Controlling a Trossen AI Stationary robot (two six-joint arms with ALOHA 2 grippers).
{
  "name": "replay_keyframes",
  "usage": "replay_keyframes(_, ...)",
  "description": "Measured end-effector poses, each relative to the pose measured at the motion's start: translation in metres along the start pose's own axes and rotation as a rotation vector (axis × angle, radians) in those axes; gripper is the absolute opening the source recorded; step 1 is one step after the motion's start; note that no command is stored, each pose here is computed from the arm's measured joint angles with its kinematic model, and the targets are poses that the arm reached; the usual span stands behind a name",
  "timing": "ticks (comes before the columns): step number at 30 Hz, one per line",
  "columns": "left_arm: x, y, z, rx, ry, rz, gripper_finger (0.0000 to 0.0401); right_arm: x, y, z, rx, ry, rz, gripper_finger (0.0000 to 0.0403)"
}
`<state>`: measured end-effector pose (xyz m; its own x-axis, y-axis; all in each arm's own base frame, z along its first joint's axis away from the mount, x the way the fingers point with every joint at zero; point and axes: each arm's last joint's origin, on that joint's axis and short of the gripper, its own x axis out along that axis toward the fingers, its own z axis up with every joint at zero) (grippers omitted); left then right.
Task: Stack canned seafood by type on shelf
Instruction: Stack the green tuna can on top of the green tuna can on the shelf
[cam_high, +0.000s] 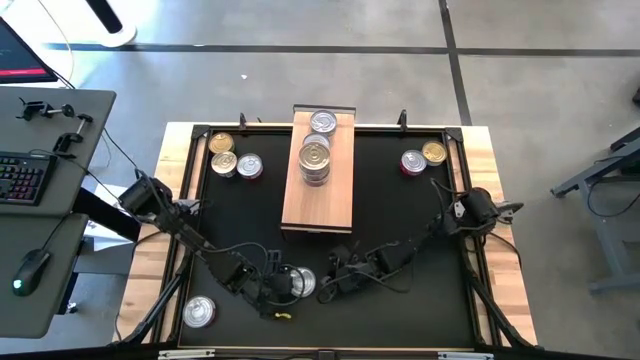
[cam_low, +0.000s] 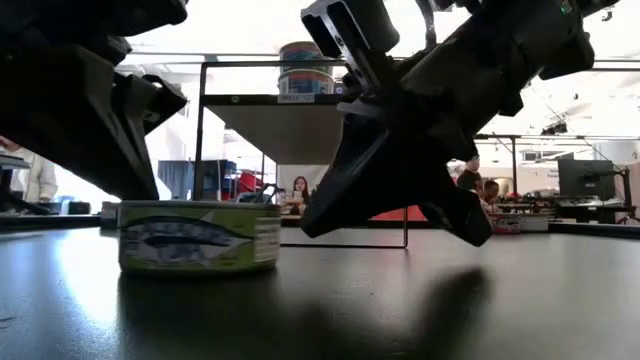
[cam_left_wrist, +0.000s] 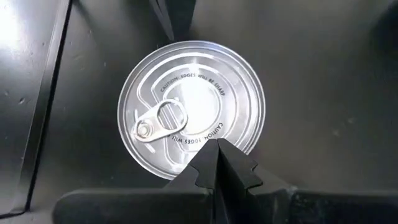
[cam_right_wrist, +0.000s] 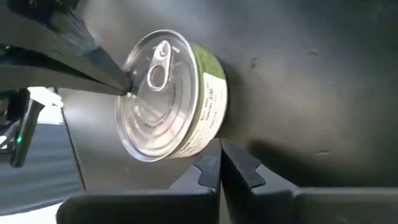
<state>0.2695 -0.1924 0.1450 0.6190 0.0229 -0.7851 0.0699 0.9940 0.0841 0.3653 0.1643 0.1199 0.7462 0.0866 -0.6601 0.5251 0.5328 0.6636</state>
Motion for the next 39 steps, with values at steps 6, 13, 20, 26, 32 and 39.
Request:
replay_keyframes(6,0.004,0.002,0.000,-0.002,-0.002,0.020,0.0000,0.001,-0.002,0.003,0.004,-0.004,-0.014,0.0000)
replay_keyframes(13,0.013,-0.001,-0.002,-0.035,-0.013,0.024,0.0000,0.001,-0.001,0.004,0.025,-0.050,-0.013,0.0000)
replay_keyframes(20,0.019,-0.008,0.004,-0.023,-0.081,-0.039,0.0000,0.000,0.003,0.006,0.046,-0.075,0.037,0.0000)
replay_keyframes(26,0.020,-0.006,0.005,0.016,-0.083,-0.043,0.0000,-0.016,0.020,0.008,0.051,-0.085,0.121,0.0000)
replay_keyframes(32,0.026,0.002,-0.001,0.105,-0.052,0.049,0.0000,-0.023,0.030,0.007,0.037,-0.039,0.191,0.0000)
replay_keyframes(39,0.030,0.011,0.000,0.078,-0.024,0.072,0.0000,-0.025,0.032,0.004,0.035,-0.045,0.204,0.0000)
